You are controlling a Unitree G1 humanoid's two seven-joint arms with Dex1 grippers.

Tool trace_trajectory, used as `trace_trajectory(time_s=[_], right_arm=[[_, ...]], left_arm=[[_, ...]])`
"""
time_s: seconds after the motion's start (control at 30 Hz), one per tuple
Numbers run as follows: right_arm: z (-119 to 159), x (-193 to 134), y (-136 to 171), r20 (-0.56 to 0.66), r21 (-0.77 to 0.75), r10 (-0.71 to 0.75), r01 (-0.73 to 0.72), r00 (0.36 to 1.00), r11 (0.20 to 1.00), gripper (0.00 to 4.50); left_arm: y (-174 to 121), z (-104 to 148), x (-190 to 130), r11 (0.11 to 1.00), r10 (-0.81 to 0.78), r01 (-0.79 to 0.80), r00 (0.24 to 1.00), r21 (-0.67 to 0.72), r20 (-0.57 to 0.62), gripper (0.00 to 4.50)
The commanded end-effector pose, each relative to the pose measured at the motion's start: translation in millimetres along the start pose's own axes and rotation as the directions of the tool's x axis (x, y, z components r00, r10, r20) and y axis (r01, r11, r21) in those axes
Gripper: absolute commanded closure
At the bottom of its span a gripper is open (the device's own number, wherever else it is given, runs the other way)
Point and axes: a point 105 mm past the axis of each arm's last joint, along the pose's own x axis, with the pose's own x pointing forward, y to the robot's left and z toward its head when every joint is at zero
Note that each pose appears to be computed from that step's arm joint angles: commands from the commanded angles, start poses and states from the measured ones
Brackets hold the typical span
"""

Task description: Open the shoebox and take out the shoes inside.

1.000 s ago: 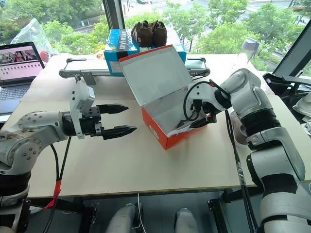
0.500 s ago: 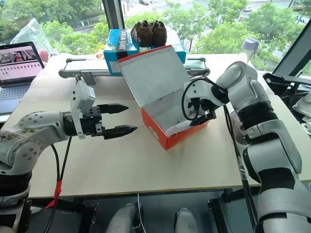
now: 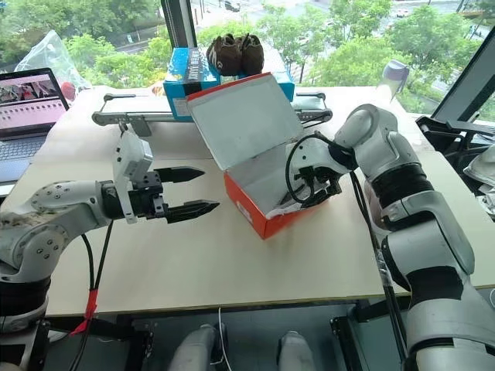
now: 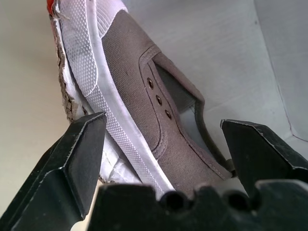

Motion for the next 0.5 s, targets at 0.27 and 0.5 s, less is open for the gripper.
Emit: trace_trajectory(time_s=[0.27,0.5], right_arm=[[1.8,-10.7,-8.7,-0.048,-0.046,0.042,-0.044,0.998,0.998,0.08],[-3.8,5.6,4.8,-0.069,-0.086,0.112,-0.118,0.991,0.989,0.08]], left_arm=[[-4.7,9.6,-3.4,0.999,0.018,-0.019,0.999,0.029,0.041,0.0],[-5.3,9.1,-4.1,0.999,0.023,-0.024,0.999,0.027,0.038,0.0]])
